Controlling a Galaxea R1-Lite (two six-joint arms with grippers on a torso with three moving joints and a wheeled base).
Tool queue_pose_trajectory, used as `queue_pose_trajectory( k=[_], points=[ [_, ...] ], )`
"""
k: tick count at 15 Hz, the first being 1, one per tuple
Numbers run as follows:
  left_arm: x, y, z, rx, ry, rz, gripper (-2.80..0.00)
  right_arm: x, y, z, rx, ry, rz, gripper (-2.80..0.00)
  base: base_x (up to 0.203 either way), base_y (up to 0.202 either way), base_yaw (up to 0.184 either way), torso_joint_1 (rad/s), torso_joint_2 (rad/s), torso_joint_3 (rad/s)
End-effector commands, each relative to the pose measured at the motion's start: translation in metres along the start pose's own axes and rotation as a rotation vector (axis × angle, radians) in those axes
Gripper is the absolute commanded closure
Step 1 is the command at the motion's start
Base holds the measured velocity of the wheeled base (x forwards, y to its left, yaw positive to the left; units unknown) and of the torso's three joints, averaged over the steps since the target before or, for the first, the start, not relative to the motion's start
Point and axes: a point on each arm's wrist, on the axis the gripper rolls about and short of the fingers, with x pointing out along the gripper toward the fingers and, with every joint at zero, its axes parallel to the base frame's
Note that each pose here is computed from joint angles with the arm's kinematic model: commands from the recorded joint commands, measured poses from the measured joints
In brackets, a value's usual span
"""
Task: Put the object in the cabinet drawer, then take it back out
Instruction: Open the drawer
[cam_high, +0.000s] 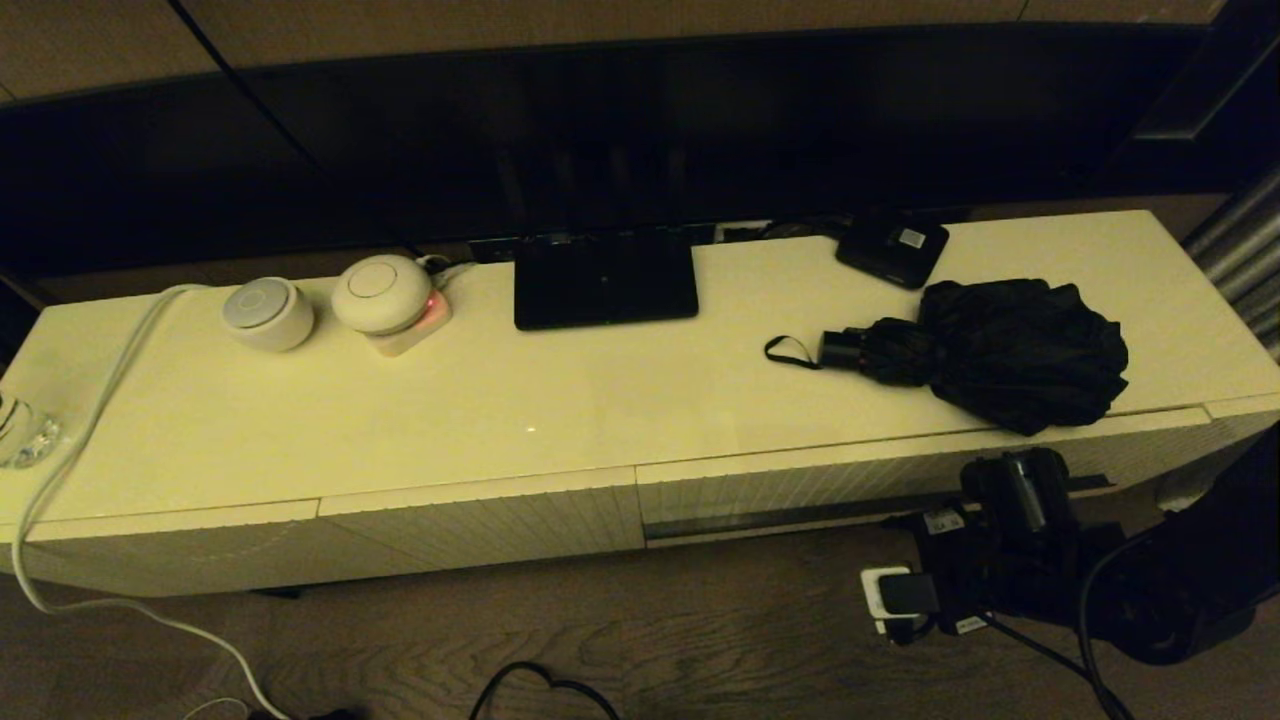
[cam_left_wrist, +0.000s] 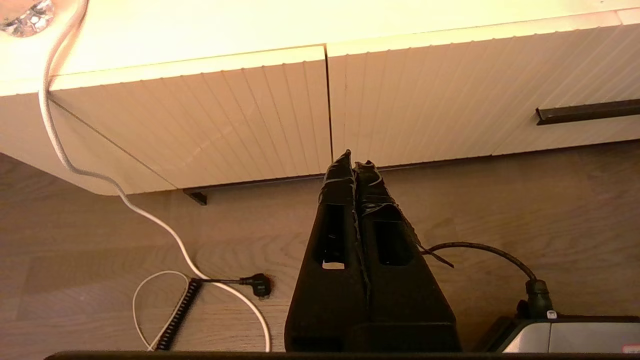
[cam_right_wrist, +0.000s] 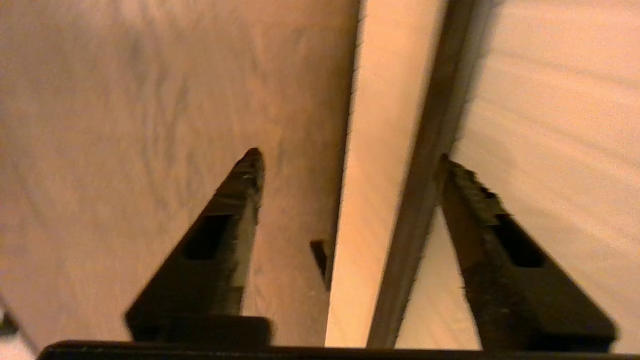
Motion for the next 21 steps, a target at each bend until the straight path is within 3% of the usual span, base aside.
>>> queue_pose_trajectory(
  k=[1, 16, 21],
  points=[
    [0.000, 0.000, -0.001, 0.000, 0.003, 0.000, 0.00, 0.001, -0.003, -0.004, -0.008, 0.009, 0.028, -2.80, 0.000, 0.000, 0.000, 0.000, 0.00, 0.000],
    [0.000, 0.000, -0.001, 0.000, 0.003, 0.001, 0.00, 0.043, -0.028, -0.019, 0.032, 0.040, 0.005, -2.80, 0.000, 0.000, 0.000, 0.000, 0.00, 0.000],
    [0.000, 0.000, -0.001, 0.000, 0.003, 0.001, 0.00, 0.043, -0.022, -0.019, 0.038, 0.041, 0.038, -2.80, 0.000, 0.000, 0.000, 0.000, 0.00, 0.000]
  ],
)
